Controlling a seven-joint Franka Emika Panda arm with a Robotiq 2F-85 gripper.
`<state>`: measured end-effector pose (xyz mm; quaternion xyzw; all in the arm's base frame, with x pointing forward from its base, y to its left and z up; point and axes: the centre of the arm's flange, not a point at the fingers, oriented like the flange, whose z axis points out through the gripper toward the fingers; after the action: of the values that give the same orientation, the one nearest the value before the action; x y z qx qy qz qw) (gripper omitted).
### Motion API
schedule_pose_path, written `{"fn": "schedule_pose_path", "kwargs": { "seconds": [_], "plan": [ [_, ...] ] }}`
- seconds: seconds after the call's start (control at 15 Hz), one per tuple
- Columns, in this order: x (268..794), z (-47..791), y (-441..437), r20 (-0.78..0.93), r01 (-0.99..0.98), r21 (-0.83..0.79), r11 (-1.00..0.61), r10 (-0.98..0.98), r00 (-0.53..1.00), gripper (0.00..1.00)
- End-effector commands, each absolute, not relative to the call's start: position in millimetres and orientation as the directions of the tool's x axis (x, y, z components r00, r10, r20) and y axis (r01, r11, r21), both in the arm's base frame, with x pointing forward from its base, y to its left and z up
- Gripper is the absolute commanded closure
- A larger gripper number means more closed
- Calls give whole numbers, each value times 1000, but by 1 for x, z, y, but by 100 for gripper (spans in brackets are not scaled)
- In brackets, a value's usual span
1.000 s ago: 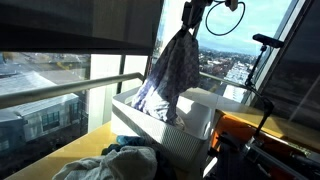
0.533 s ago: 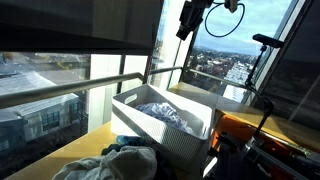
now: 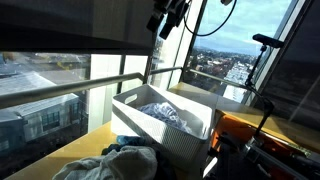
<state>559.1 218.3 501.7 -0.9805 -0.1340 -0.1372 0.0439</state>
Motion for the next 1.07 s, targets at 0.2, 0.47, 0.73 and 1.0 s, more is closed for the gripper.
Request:
{"fn": "schedule_pose_path", "kwargs": {
  "seconds": [0.2, 0.47, 0.73, 1.0],
  "plan": [
    [571, 359, 280, 166, 369, -5, -929, 363, 917, 0],
    [566, 296, 290, 57, 388, -44, -921, 385, 921, 0],
    [562, 257, 296, -23, 394, -69, -917, 396, 918, 0],
    [571, 221, 297, -76, 382, -103, -919, 390, 918, 0]
  ]
}}
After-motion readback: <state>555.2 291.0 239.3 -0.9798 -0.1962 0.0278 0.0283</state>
